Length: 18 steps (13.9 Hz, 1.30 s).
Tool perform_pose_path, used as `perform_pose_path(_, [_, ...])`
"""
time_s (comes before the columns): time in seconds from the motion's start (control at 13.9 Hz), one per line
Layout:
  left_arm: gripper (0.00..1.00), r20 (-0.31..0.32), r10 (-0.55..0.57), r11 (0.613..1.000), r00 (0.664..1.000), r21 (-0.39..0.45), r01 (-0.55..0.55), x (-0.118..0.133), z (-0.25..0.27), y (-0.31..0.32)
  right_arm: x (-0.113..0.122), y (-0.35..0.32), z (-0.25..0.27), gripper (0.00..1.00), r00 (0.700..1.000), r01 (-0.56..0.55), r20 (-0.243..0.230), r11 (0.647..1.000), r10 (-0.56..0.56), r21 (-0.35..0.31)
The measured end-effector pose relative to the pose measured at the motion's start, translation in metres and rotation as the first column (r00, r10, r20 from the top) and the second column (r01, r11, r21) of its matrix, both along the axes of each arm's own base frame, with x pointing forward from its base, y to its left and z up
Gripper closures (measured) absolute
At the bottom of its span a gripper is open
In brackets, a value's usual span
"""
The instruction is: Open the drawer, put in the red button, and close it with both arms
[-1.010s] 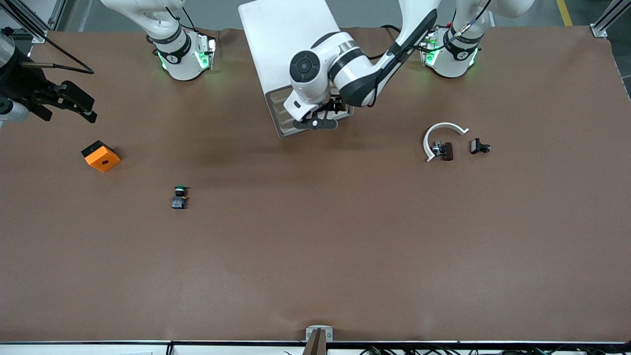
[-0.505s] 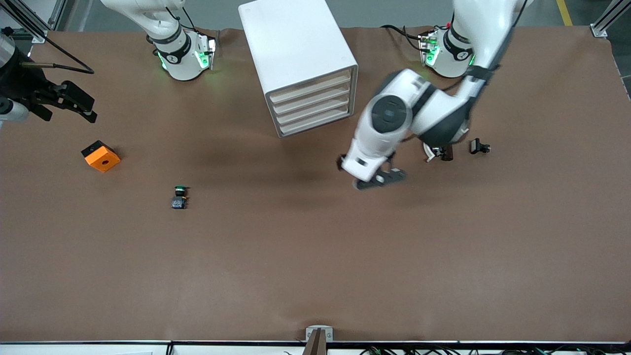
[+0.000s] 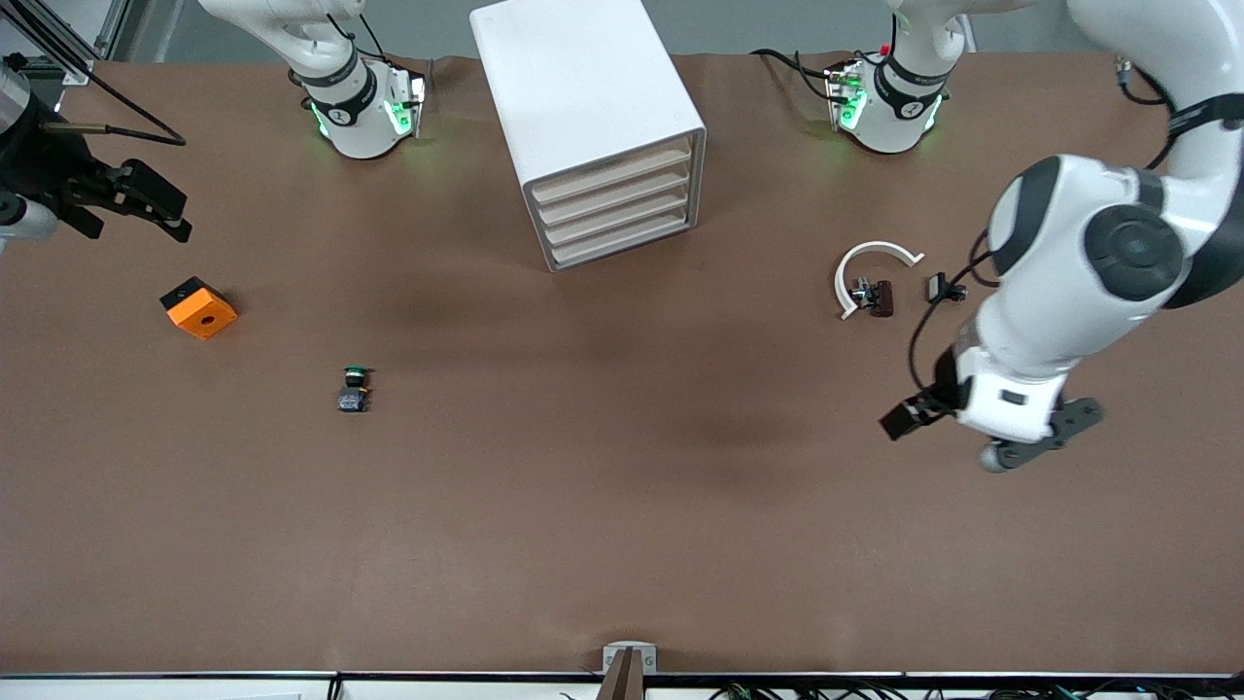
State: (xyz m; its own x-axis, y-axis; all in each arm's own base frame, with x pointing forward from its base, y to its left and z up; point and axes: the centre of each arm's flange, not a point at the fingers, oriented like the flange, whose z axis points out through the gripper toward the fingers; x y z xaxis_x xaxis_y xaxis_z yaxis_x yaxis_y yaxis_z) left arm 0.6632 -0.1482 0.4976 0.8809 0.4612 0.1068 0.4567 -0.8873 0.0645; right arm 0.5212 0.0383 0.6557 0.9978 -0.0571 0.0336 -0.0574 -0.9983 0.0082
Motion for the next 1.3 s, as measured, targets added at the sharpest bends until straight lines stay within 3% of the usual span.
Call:
perform_pose_path(0.29, [0.0,-0.014,0.02,0.999,1.0,0.043,-0.019,-0.018,0.053,0.043,0.0,0.0,0.0,0.0,1.0,0.0,0.0,1.0,0.0,0.0])
perform_pose_path(0.58, [0.0,-0.087,-0.03,0.996,0.996,0.083,0.038,-0.058,0.098,0.048,0.0,0.0,0.0,0.0,1.0,0.0,0.0,1.0,0.0,0.0])
perform_pose_path(1.08, [0.0,-0.153,-0.218,0.976,0.964,-0.049,0.213,-0.109,0.137,0.135,0.0,0.0,0.001,0.0,1.0,0.0,0.003,1.0,0.0,0.0])
perform_pose_path(1.3, [0.0,-0.157,-0.257,0.966,0.953,-0.05,0.252,-0.13,0.141,0.125,0.0,0.0,0.002,0.0,1.0,0.0,0.003,1.0,0.0,0.0])
